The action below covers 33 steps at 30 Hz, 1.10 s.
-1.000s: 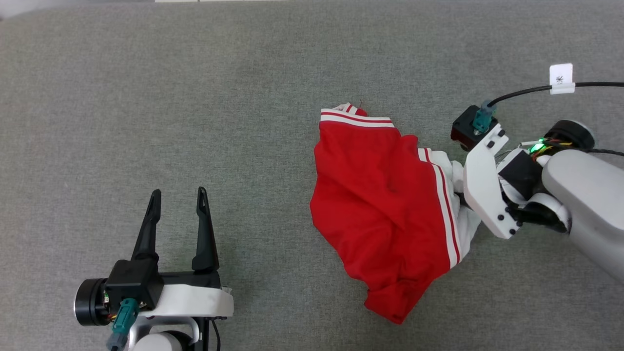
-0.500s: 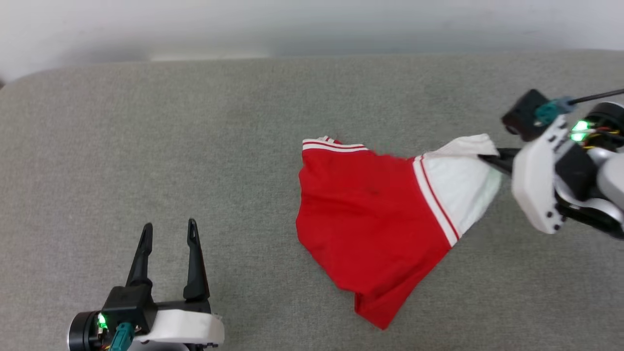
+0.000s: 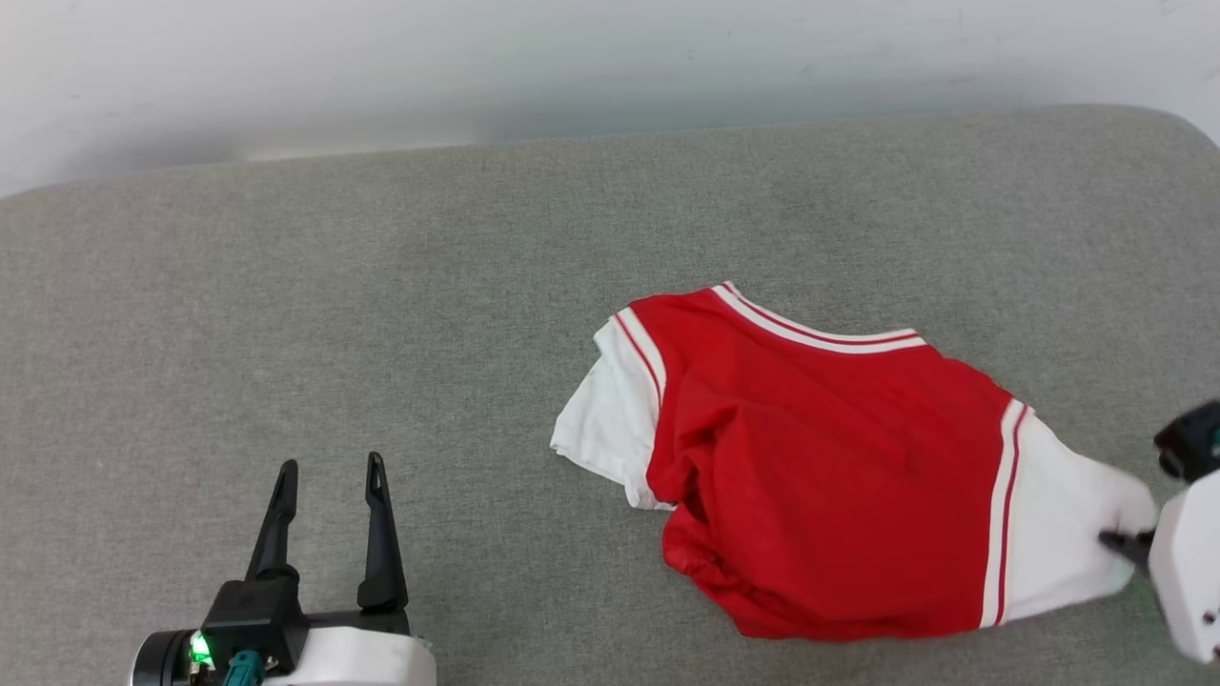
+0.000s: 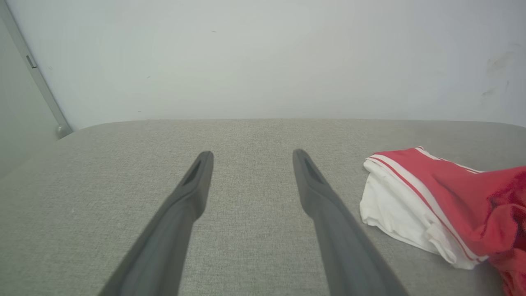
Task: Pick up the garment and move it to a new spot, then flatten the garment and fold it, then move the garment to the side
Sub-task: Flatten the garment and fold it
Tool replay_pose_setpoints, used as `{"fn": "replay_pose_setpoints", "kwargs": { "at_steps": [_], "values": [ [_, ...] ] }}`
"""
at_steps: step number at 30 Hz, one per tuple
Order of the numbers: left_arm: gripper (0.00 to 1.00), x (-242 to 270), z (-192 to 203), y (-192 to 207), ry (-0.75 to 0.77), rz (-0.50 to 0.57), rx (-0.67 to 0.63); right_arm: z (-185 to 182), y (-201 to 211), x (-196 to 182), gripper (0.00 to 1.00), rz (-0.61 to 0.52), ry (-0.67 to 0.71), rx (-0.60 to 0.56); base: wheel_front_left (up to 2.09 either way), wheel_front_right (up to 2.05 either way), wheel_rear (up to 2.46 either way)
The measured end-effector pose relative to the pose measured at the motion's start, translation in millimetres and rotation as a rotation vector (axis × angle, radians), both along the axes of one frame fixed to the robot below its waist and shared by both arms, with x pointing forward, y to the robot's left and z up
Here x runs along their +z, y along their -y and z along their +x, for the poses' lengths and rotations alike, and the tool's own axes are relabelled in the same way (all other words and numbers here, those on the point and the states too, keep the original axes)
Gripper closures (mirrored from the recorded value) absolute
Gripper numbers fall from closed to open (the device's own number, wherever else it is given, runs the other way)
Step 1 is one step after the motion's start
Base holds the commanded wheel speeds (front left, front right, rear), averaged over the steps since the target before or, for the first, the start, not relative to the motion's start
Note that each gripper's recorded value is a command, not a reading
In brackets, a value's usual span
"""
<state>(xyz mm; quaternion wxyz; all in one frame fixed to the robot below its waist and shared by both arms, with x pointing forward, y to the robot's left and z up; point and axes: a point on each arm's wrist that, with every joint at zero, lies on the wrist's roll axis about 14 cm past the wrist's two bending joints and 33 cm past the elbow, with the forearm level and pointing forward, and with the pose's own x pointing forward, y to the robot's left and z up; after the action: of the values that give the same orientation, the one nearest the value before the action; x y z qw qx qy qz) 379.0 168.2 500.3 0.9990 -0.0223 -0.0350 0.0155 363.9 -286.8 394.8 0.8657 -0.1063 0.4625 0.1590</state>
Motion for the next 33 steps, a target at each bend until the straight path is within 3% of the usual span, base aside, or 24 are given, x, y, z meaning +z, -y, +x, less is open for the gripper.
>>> {"fn": "replay_pose_setpoints", "kwargs": {
  "at_steps": [3, 6, 7, 9, 13, 19, 23, 29, 33],
  "values": [
    [0.00, -0.8, -0.6, 1.1, -0.003, 0.000, -0.006, -24.0, -7.6, -27.1, 1.00, 0.033, -0.078, -0.036, 0.00, 0.00, 0.00],
    [0.00, -0.4, -2.1, 1.0, -0.002, 0.006, -0.006, -23.5, -7.5, -30.1, 1.00, 0.047, -0.048, -0.064, 0.00, 0.00, 0.00],
    [0.00, -0.2, -2.5, 0.3, -0.002, 0.007, -0.005, -20.7, -6.9, -29.1, 0.62, 0.050, -0.023, -0.072, 0.00, 0.00, 0.00],
    [0.00, 0.5, -3.5, -0.3, 0.000, 0.008, -0.003, -14.0, -8.1, -24.1, 0.00, 0.051, 0.031, -0.064, 0.00, 0.00, 0.00],
    [0.00, 0.3, -5.2, -3.5, -0.001, 0.021, -0.002, 20.6, -7.1, 12.2, 0.00, 0.051, 0.243, -0.041, 0.00, 0.00, 0.00],
    [0.00, 8.2, 4.1, -11.7, 0.025, 0.042, -0.007, 81.0, -18.2, 99.0, 0.00, 0.104, 0.699, -0.007, 0.00, 0.00, 0.00],
    [0.00, 14.5, 16.2, -16.6, 0.045, 0.073, -0.032, 101.9, -36.3, 135.5, 0.00, 0.136, 0.887, -0.002, 0.00, 0.00, 0.00],
    [0.00, 19.5, 42.5, -21.2, 0.047, 0.148, -0.081, 102.8, -78.2, 194.6, 0.00, 0.224, 1.178, -0.007, 0.00, 0.00, 0.00],
    [0.00, 29.7, 67.6, -17.3, 0.050, 0.176, -0.126, 79.3, -99.1, 196.8, 0.00, 0.267, 1.254, -0.050, 0.00, 0.00, 0.00]
  ]
}}
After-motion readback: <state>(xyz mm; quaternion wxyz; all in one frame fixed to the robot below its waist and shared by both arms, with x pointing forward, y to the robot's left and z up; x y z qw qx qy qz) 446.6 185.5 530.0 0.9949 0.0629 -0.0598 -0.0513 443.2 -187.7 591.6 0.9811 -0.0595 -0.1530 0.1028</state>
